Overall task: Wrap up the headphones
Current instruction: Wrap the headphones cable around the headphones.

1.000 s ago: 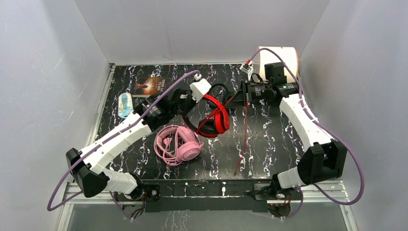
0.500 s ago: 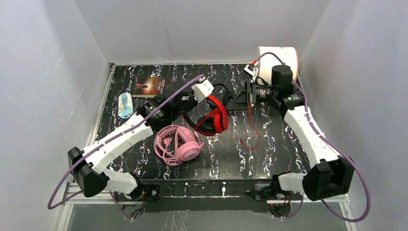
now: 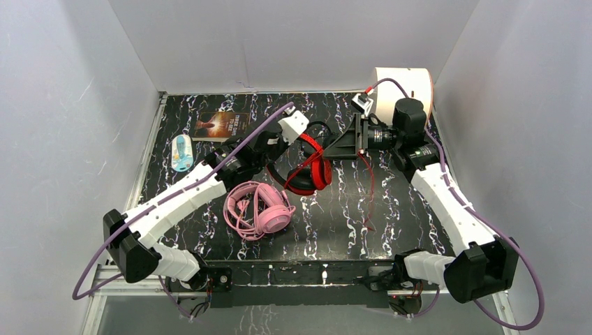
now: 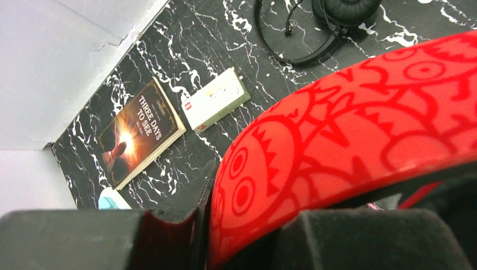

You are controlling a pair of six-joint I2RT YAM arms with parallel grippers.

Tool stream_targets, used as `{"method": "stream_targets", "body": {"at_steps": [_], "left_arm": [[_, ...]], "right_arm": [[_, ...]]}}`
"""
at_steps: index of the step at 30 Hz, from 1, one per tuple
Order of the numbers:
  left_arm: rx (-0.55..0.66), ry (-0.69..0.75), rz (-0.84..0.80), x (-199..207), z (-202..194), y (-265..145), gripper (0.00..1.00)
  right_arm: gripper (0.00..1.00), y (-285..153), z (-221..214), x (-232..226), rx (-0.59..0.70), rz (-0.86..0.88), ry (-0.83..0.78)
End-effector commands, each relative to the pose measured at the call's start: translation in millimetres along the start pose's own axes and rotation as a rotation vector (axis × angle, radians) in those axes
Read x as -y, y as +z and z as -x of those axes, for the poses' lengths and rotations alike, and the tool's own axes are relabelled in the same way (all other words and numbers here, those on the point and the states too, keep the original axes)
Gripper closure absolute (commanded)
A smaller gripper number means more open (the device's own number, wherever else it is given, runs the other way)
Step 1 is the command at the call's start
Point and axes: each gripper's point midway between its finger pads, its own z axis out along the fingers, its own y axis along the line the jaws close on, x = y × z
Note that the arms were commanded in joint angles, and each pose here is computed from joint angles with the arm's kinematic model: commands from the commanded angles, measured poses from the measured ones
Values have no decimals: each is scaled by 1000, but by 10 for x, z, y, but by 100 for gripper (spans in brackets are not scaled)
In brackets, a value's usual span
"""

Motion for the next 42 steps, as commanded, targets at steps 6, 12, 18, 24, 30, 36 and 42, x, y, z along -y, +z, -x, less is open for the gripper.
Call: {"method": "stream_targets", "body": {"at_steps": [6,12,18,24,30,36,42], "left_arm": [[-44,-175,106,-96,-64,43,100],[-116,-455,289,-209,-17,208,100],[-114,-785,348,-209,232,242,100],[-62,-891,364,-308,340,172,100],[50,-962,351,-416,405,-17,100],[123,-992,373,-534,428,-153,100],[152,-1059,320,-513,538,-224,100]], "right_arm": [[61,117,-76,-156,35,-64,-97],[74,431,-186,-74,49,-192,-159],[74,518,-444,431,148,-397,-283],[59,461,-564,508,135,-392,-323],[38,324,-564,496,154,-435,-364],[32,252,-603,405,161,-406,-416],[37,337,-618,435,154,-349,-470]]}}
